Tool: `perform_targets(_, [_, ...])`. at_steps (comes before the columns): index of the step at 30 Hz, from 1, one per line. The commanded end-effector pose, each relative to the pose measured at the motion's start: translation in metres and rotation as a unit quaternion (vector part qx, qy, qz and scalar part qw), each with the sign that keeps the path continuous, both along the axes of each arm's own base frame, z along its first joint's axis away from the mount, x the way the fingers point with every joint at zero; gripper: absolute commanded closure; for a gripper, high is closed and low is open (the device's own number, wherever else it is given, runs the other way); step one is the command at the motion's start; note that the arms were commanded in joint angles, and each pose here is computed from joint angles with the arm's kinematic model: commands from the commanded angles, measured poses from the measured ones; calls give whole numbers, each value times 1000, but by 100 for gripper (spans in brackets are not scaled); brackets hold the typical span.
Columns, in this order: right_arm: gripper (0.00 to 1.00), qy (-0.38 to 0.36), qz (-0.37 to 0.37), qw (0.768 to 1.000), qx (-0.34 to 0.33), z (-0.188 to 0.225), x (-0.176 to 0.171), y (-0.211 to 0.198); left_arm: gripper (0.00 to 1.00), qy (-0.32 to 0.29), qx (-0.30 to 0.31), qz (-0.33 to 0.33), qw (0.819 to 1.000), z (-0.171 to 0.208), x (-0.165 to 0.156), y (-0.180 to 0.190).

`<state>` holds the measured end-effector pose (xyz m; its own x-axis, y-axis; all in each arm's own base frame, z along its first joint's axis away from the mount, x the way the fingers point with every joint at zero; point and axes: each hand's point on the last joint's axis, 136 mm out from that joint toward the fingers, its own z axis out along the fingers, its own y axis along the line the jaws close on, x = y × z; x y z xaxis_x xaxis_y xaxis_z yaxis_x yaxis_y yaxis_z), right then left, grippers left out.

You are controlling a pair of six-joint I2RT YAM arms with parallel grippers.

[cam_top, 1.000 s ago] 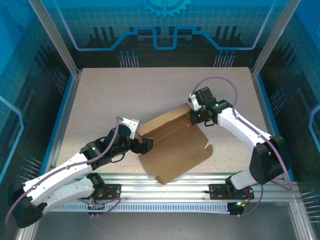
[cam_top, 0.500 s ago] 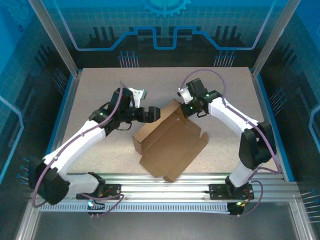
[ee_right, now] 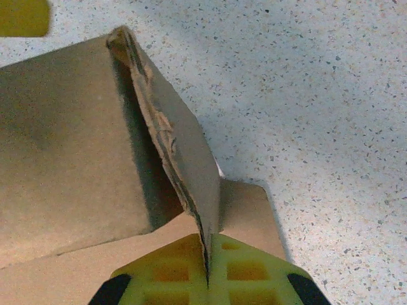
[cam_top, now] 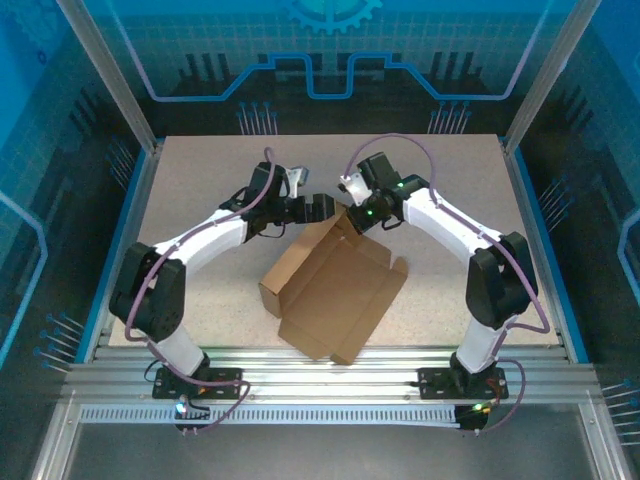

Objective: Fold the paper box

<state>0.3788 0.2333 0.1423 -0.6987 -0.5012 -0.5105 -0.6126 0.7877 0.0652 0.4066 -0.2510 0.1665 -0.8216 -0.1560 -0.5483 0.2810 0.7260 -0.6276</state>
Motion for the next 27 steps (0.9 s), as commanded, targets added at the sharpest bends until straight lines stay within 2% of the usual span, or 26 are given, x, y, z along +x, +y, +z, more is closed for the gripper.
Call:
perform_targets(1, [95,17,15,1000,-3,-5,-8,9,1,-36,-47,7,998,25,23,-8])
perform_targets(17, [95,27,14,1000,-9,-17,-18,17,1,-14,-44,29,999,-20,38,-9])
perform_targets(23, [92,23,8,1000,-10,-16,-19,16,1,-6,-43,33,999,-30,42,-9])
perform_targets(27, [85,21,3,1000,-4,-12,-20,17,1,1,-41,32,999,-36,42,-10])
